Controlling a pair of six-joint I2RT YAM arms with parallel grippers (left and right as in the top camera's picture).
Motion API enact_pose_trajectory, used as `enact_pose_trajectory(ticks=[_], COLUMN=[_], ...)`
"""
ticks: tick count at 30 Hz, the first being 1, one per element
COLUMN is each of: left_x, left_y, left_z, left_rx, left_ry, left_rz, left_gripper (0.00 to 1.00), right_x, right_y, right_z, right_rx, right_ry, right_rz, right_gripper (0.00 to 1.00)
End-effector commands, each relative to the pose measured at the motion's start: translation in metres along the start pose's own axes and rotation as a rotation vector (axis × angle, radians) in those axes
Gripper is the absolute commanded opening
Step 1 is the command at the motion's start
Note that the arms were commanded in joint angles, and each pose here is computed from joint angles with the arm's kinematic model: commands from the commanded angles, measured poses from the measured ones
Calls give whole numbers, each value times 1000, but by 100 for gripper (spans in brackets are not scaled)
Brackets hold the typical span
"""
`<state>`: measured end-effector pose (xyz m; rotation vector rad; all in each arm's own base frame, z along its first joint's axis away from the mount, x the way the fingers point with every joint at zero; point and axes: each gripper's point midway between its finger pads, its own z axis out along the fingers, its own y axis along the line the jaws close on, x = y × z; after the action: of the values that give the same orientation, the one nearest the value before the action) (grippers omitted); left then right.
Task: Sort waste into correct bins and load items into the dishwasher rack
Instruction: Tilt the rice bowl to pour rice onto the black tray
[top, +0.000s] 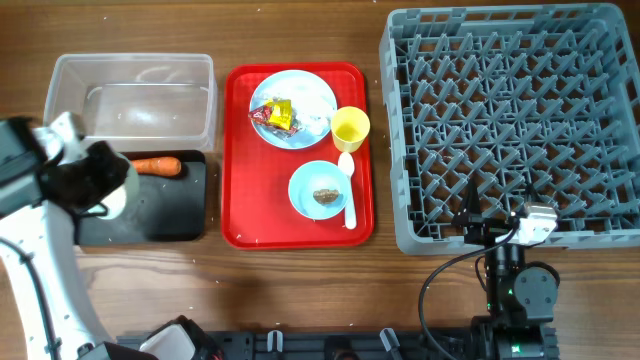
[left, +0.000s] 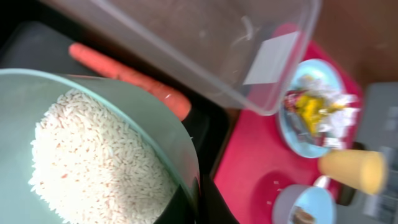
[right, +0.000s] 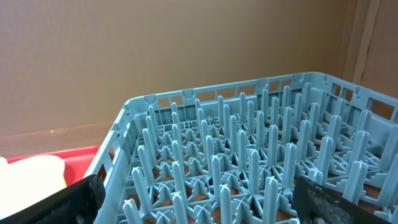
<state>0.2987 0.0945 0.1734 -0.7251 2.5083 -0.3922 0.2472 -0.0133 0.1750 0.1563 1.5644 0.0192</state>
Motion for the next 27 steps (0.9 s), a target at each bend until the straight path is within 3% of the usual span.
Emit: enact_pose_trajectory(ticks=[1, 14, 23, 27], left_x=[-9, 10, 18, 21], left_y=[-21, 19, 46, 42], left_z=[-26, -11, -1, 1], left_rx=[356, 557, 534, 592], left_ry=[-76, -210, -273, -309], left_rz=[67, -38, -81, -49], left_gripper=[4, 4, 4, 4], right_x=[-1, -1, -1, -1], right_y=[-3, -3, -3, -3], right_z=[0, 0, 0, 0], right_rx=[14, 14, 14, 14], right_ry=[-4, -4, -4, -4], right_rz=[8, 8, 8, 8], right_gripper=[100, 100, 100, 100])
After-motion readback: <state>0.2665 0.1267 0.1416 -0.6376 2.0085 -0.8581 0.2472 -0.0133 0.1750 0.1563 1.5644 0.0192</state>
